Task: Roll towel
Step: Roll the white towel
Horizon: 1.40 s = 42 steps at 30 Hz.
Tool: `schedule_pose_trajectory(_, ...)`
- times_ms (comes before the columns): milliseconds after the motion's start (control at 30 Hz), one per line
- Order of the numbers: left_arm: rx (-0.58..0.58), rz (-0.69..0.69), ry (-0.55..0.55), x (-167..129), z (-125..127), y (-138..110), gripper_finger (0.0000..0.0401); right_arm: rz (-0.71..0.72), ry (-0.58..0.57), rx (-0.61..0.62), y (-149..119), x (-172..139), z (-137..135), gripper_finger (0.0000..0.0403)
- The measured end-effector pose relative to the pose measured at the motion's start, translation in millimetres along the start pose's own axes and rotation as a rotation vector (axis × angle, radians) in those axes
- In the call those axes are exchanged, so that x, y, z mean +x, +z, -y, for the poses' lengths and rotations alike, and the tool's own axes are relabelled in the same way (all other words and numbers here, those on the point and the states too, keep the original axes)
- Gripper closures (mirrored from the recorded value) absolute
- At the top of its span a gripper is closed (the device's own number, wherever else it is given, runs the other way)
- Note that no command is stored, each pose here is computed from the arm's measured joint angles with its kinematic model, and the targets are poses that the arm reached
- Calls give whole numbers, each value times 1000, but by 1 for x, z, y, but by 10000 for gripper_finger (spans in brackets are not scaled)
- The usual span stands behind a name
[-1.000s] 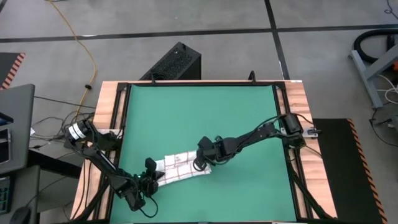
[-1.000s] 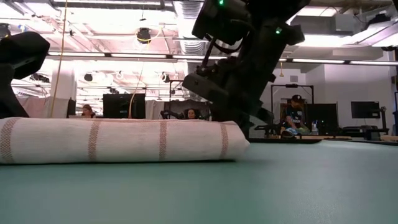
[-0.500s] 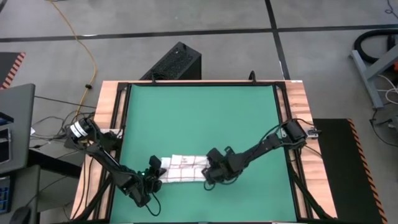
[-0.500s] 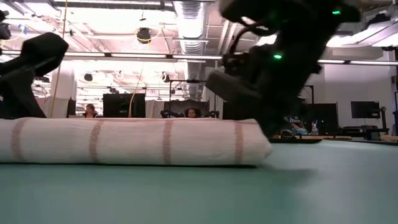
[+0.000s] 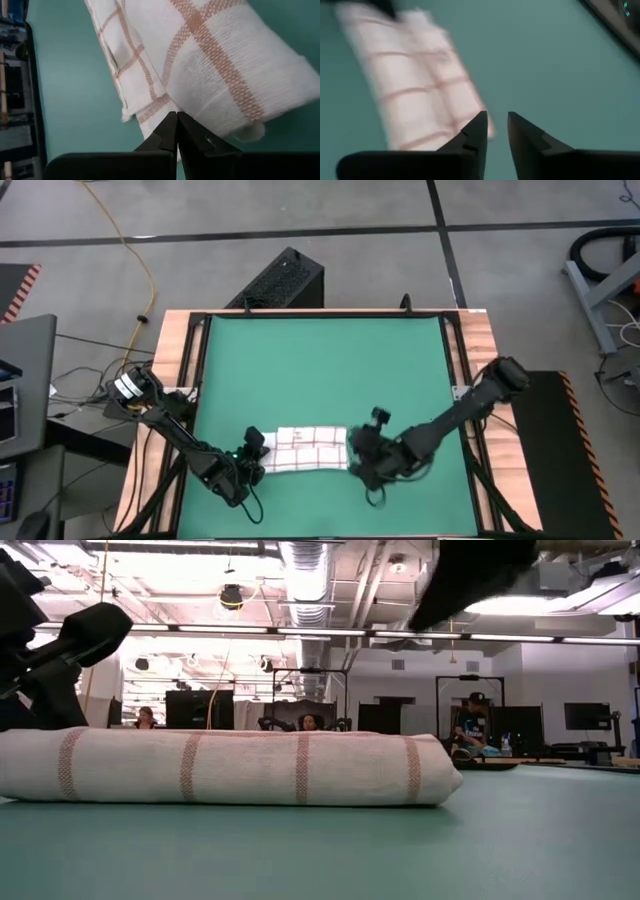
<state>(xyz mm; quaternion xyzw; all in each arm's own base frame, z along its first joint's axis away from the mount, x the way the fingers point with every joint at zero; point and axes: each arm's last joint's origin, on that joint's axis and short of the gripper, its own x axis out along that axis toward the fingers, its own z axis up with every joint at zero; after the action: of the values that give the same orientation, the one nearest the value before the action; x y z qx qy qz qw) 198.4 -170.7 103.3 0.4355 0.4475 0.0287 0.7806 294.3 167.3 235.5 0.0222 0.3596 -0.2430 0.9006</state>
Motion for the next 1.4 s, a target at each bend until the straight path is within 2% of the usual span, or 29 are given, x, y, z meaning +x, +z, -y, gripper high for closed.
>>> schedule_pose_trajectory(67, 35, -4, -3, 1, -1, 0, 401, 68, 58, -130, 0, -8, -13, 289)
schedule_pose_trajectory(167, 78, -14, -13, 4, -3, 0, 401, 87, 101, -322, -10, -6, -29, 248)
schedule_pose_trajectory(367, 108, -52, -84, 13, -10, -2, 401, 80, 147, -471, -28, 35, -58, 149)
schedule_pose_trajectory(467, 142, -72, -103, 17, -13, -3, 401, 64, 170, -527, -34, 57, -66, 118)
schedule_pose_trajectory(633, 171, -119, -104, 21, -18, -8, 401, -39, 150, -578, -48, 78, -63, 106)
schedule_pose_trajectory(767, 188, -152, -114, 24, -21, -11, 401, -89, 105, -611, -55, 81, -57, 106)
schedule_pose_trajectory(867, 186, -160, -123, 27, -23, -13, 401, -96, 90, -575, -61, 85, -52, 106)
schedule_pose_trajectory(1000, 175, -164, -127, 30, -25, -13, 401, -89, 82, -540, -67, 89, -49, 120)
schedule_pose_trajectory(1133, 176, -147, -128, 32, -27, -11, 401, -63, 40, -514, -72, 91, -46, 155)
schedule_pose_trajectory(1267, 173, -136, -130, 32, -27, -9, 401, -87, 4, -417, -80, 98, -37, 219)
schedule_pose_trajectory(1400, 155, -130, -130, 32, -27, -9, 401, -105, -5, -402, -81, 99, -35, 311)
